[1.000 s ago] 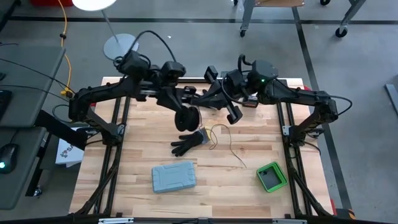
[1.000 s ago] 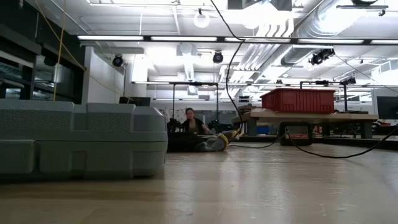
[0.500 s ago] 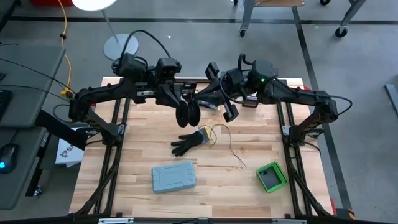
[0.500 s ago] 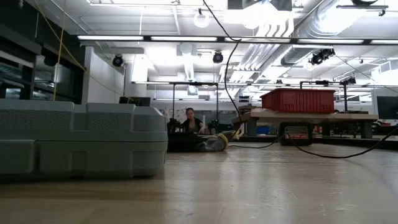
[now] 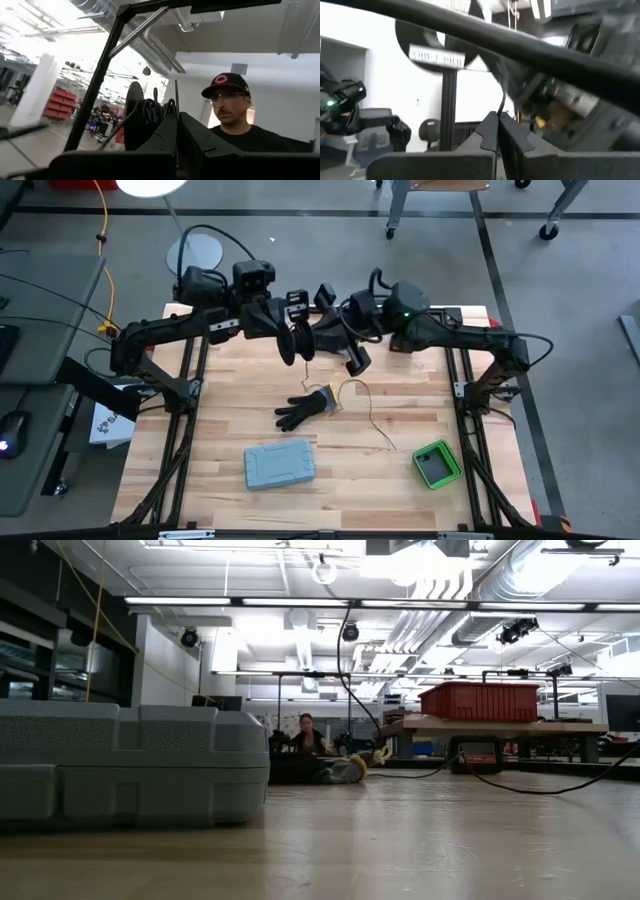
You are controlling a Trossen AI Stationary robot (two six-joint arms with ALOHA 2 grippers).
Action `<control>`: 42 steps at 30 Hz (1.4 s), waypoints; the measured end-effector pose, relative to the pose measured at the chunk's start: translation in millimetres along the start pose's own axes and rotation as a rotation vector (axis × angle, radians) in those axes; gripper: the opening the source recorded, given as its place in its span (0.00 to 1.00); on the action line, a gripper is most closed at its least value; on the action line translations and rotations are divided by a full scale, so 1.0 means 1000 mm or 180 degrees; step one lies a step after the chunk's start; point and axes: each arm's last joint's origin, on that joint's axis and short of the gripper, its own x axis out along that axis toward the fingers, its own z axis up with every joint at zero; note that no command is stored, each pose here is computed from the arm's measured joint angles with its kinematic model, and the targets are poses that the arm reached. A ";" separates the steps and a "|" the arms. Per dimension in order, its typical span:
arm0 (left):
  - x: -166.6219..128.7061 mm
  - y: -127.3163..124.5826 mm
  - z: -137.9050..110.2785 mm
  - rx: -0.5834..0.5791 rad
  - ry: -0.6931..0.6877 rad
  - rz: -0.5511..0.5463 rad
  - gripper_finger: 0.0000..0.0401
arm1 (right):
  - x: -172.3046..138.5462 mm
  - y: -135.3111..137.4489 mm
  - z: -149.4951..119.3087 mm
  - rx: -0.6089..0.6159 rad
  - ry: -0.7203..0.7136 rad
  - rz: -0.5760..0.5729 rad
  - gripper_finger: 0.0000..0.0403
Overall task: Coil cords
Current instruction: Coil the black wire cable onto the black spool
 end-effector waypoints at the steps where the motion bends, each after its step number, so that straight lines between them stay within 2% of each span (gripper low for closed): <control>1: -0.002 0.000 0.002 0.0037 -0.0014 0.0010 0.00 | 0.000 -0.001 -0.002 0.0054 0.0051 -0.0010 0.00; 9: -0.024 0.005 0.023 0.0435 -0.0279 0.0280 0.00 | 0.002 0.000 -0.007 0.0171 0.0132 -0.0095 0.00; 17: -0.048 0.014 0.039 0.0911 -0.0288 0.0581 0.00 | 0.001 0.000 -0.007 0.0234 0.0167 -0.0192 0.00; 22: -0.073 0.013 0.055 0.0890 -0.0057 0.0703 0.00 | -0.001 -0.003 -0.007 0.0298 0.0231 -0.0308 0.00; 26: -0.082 0.008 0.063 0.0869 0.0001 0.0830 0.00 | -0.002 -0.006 -0.014 0.0506 0.0351 -0.0696 0.02; 29: -0.086 0.002 0.067 0.0913 0.0047 0.0857 0.00 | -0.004 -0.010 -0.020 0.0619 0.0460 -0.0857 0.09; 32: -0.088 -0.006 0.072 0.1056 0.0070 0.0870 0.00 | -0.005 -0.012 -0.022 0.0622 0.0489 -0.1045 0.21; 37: -0.092 -0.022 0.080 0.1305 0.0083 0.0948 0.00 | -0.007 -0.015 -0.026 0.0280 0.0664 -0.1427 0.42; 42: -0.089 -0.032 0.081 0.1420 0.0087 0.0937 0.00 | -0.008 -0.018 -0.033 0.0036 0.0863 -0.1635 0.49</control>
